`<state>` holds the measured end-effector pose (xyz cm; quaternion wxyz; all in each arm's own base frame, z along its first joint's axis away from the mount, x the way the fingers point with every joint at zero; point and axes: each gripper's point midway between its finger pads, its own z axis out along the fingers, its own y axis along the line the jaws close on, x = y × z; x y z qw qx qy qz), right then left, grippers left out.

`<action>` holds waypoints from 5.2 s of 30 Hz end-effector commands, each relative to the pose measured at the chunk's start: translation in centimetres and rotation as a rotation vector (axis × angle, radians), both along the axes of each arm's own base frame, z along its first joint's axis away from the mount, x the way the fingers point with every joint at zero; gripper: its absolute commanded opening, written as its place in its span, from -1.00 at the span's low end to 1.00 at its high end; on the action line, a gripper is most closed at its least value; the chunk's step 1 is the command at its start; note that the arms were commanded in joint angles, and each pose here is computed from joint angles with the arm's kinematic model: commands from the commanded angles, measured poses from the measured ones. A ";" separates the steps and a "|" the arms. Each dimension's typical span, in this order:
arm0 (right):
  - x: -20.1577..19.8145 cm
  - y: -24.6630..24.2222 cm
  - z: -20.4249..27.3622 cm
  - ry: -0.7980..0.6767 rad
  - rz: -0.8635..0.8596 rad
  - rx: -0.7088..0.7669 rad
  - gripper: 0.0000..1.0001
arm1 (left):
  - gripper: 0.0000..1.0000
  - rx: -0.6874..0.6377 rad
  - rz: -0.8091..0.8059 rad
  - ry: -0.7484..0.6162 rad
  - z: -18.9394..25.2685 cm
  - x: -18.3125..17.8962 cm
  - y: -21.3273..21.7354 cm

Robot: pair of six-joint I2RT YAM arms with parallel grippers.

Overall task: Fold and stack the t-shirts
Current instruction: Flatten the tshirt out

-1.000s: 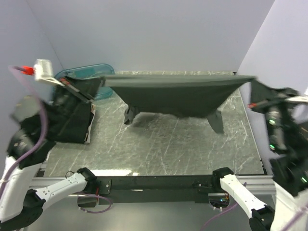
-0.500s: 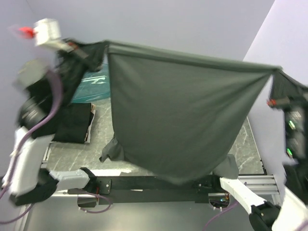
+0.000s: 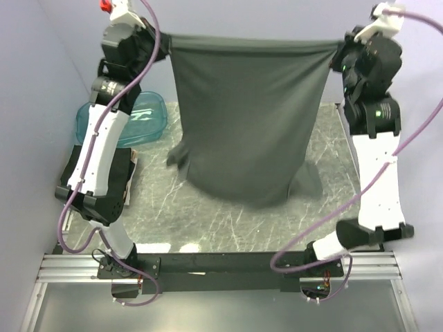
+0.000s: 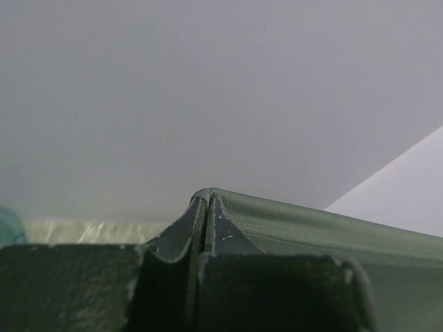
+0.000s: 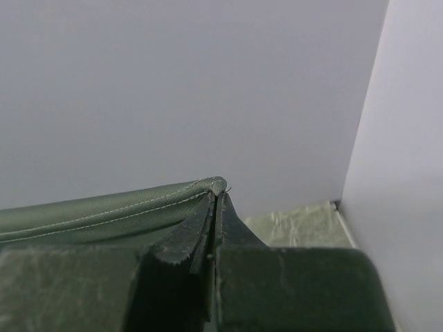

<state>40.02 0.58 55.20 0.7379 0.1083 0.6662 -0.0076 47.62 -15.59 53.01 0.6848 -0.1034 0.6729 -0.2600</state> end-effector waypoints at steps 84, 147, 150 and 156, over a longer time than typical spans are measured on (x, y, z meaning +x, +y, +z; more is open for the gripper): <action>-9.4 3.8 -45.9 0.866 -0.025 0.540 0.78 | 0.99 0.173 -0.268 0.790 -42.8 -15.1 -13.0; -9.6 1.9 -54.3 1.221 -0.141 0.417 0.86 | 0.99 0.246 -0.051 0.970 -49.4 0.0 -3.7; -6.9 0.9 -54.5 1.245 -0.167 0.401 0.87 | 0.99 0.155 -0.125 1.009 -49.9 -5.1 -4.8; 3.3 -1.1 -52.4 1.204 -0.155 0.303 0.87 | 0.99 0.137 -0.132 1.120 -51.4 -16.9 -6.6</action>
